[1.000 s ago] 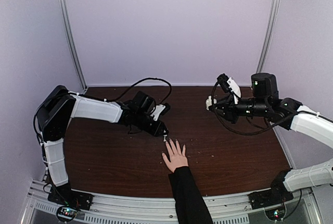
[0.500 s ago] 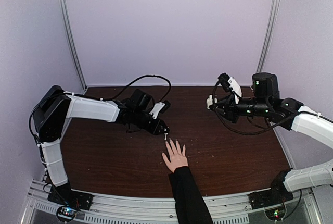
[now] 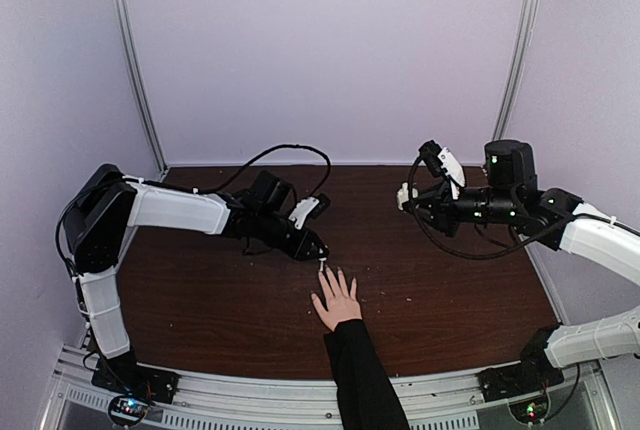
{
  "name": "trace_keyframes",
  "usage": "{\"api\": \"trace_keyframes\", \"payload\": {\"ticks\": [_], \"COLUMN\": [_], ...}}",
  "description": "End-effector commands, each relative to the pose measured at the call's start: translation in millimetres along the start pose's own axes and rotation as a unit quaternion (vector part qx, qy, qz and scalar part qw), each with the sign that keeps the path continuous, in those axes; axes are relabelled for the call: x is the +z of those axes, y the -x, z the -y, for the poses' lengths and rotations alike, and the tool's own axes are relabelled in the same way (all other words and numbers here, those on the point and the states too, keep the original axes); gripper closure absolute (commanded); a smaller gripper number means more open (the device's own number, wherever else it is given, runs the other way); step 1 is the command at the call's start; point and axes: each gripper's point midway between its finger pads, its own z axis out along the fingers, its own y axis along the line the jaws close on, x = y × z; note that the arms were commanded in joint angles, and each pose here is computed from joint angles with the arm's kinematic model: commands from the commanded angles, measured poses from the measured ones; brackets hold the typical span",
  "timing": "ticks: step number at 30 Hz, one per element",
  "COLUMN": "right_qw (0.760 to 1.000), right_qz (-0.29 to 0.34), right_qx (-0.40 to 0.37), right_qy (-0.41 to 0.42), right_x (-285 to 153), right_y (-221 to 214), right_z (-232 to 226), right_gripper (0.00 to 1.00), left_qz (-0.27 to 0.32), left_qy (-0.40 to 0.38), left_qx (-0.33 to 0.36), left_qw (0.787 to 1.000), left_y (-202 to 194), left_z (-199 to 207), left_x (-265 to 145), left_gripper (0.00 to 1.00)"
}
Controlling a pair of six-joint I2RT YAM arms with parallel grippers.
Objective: Paint the nails
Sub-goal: Paint the nail with the hand.
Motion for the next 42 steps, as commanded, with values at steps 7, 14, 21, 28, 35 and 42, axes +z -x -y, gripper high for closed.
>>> {"api": "trace_keyframes", "payload": {"ticks": [7,14,21,28,35,42], "right_qw": [1.000,1.000,1.000,1.000,1.000,1.000], "right_qz": [0.015,0.013,0.012,0.013,0.013,0.012], "right_qx": [-0.005,-0.005,-0.004,-0.005,-0.005,-0.006], "right_qy": [-0.010,-0.012,-0.012,-0.014,-0.013,-0.014], "right_x": [-4.5,-4.1,-3.8,-4.5,-4.5,-4.4], "right_y": [5.5,4.3,4.0,4.5,4.3,3.9], "right_z": [3.1,3.9,4.1,4.4,4.4,4.4], "right_gripper": [1.00,1.00,1.00,1.00,1.00,1.00], "left_qz": [0.001,-0.004,-0.007,-0.010,-0.010,-0.010], "left_qy": [0.000,0.003,0.011,0.017,0.030,0.040], "left_qx": [0.010,0.008,0.007,0.004,0.003,0.001], "left_qw": [1.000,1.000,1.000,1.000,0.999,0.999], "left_y": [4.1,-0.2,-1.6,-3.3,-2.5,-1.8], "left_z": [-2.6,-6.2,-10.1,-13.9,-18.5,-23.9], "left_x": [8.7,12.7,14.7,16.4,15.5,14.5], "left_gripper": [1.00,1.00,1.00,1.00,1.00,1.00]}}
